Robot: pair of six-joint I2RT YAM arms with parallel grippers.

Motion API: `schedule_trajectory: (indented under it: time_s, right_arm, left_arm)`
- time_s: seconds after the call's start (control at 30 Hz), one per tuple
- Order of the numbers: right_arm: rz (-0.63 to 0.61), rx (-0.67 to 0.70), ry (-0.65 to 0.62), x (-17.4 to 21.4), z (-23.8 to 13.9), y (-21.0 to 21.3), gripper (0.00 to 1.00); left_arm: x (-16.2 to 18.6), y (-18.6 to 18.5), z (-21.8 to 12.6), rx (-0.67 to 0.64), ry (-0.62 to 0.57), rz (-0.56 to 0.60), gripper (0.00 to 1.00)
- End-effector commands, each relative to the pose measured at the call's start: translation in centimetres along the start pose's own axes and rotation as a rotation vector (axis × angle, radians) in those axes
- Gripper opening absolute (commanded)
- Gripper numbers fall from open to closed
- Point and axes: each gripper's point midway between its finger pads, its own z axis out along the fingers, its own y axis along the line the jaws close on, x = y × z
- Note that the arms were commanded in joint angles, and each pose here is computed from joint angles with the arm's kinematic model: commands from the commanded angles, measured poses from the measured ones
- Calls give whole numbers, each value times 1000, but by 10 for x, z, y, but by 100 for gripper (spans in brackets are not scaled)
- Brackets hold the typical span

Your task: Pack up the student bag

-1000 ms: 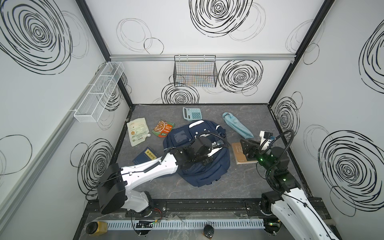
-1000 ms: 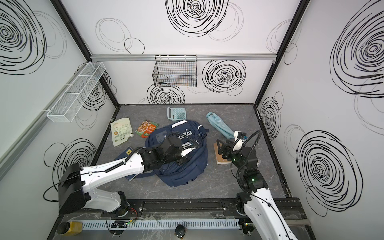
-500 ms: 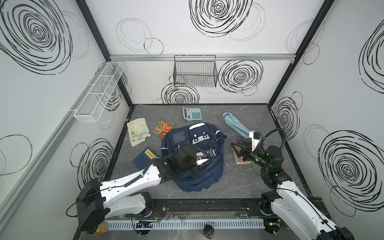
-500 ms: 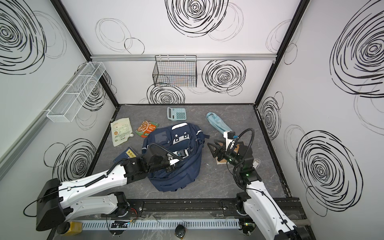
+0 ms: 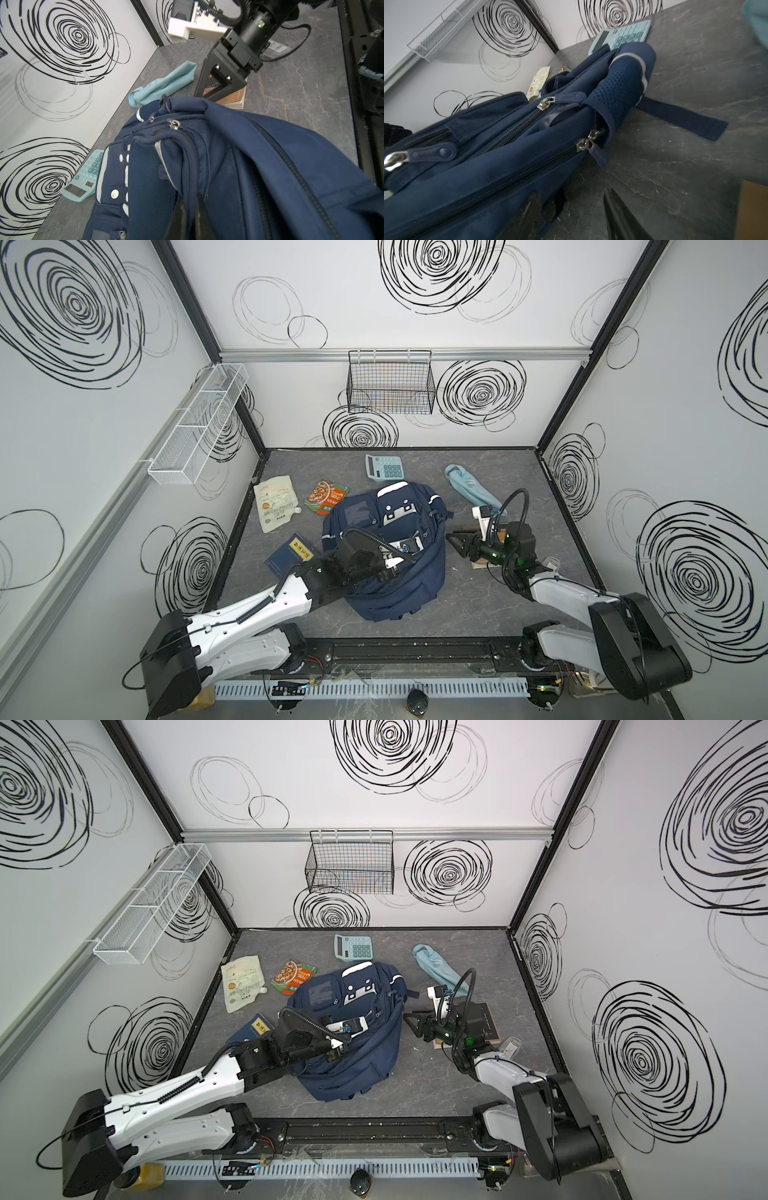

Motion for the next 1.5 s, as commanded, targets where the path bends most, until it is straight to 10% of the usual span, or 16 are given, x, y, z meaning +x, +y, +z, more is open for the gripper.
schedule_trajectory:
  time_s: [0.0, 0.53, 1.47]
  right_arm:
    - [-118, -104, -4, -12, 13, 13, 57]
    - [-272, -178, 40, -4, 36, -2, 70]
    - [-232, -281, 38, 4, 29, 13, 23]
  left_arm:
    - [-64, 28, -20, -96, -251, 48, 0]
    - [-72, 17, -29, -12, -296, 74, 0]
    - [-69, 36, -31, -58, -306, 41, 0]
